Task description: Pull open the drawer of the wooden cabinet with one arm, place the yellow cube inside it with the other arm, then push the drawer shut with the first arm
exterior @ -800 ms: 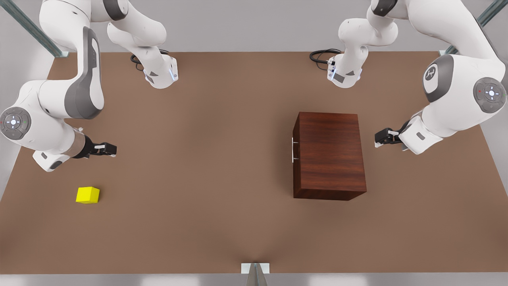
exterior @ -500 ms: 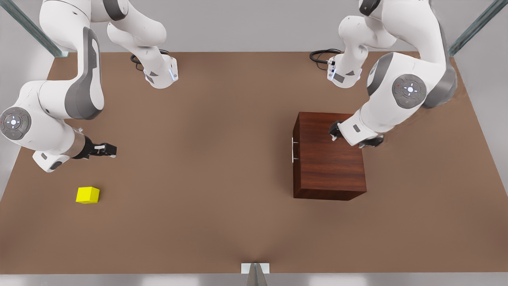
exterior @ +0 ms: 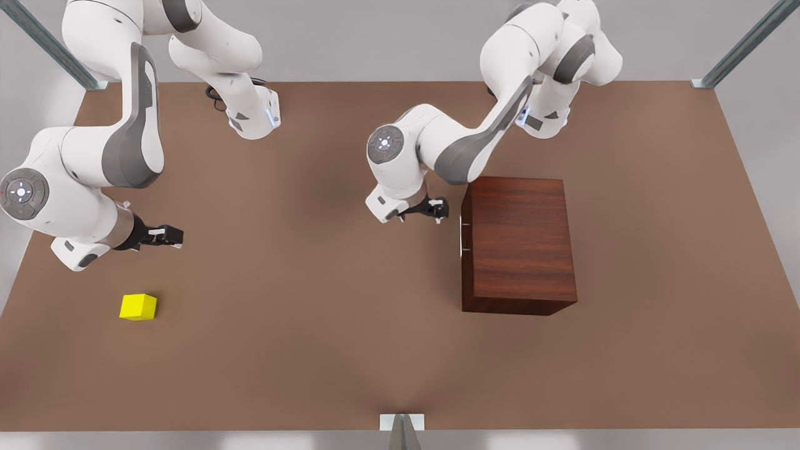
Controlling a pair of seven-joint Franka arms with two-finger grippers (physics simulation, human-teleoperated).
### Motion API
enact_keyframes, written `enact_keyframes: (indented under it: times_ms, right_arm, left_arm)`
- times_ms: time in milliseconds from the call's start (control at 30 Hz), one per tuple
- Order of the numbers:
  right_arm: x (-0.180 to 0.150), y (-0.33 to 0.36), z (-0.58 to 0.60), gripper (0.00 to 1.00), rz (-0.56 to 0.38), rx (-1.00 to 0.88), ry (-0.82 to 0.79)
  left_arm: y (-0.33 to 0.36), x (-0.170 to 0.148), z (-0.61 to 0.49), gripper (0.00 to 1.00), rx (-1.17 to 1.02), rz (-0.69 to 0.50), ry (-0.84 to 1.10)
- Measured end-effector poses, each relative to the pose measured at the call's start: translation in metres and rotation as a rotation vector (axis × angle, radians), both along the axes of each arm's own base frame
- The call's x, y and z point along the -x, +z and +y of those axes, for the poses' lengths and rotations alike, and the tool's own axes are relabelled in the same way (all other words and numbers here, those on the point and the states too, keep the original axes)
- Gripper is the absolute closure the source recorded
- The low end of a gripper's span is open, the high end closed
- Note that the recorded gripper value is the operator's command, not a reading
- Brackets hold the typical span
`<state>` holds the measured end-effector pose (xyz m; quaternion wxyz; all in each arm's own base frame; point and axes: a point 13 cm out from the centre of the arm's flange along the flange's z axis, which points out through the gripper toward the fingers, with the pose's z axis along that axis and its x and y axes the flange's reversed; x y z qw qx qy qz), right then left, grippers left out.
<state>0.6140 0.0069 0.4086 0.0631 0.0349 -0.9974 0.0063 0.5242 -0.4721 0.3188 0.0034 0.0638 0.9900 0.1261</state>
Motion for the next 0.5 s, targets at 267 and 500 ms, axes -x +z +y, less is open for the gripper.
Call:
enact_keyframes:
  times_ms: [267, 500]
  right_arm:
    - [-0.001, -0.001, 0.0, 0.0, 0.001, 0.001, 0.002]
    - [-0.001, -0.001, 0.0, 0.0, 0.001, 0.001, 0.003]
  left_arm:
    - [-0.059, -0.032, 0.028, 0.0, -0.077, -0.07, 0.222]
    - [-0.089, -0.009, 0.032, 0.0, -0.206, -0.119, 0.255]
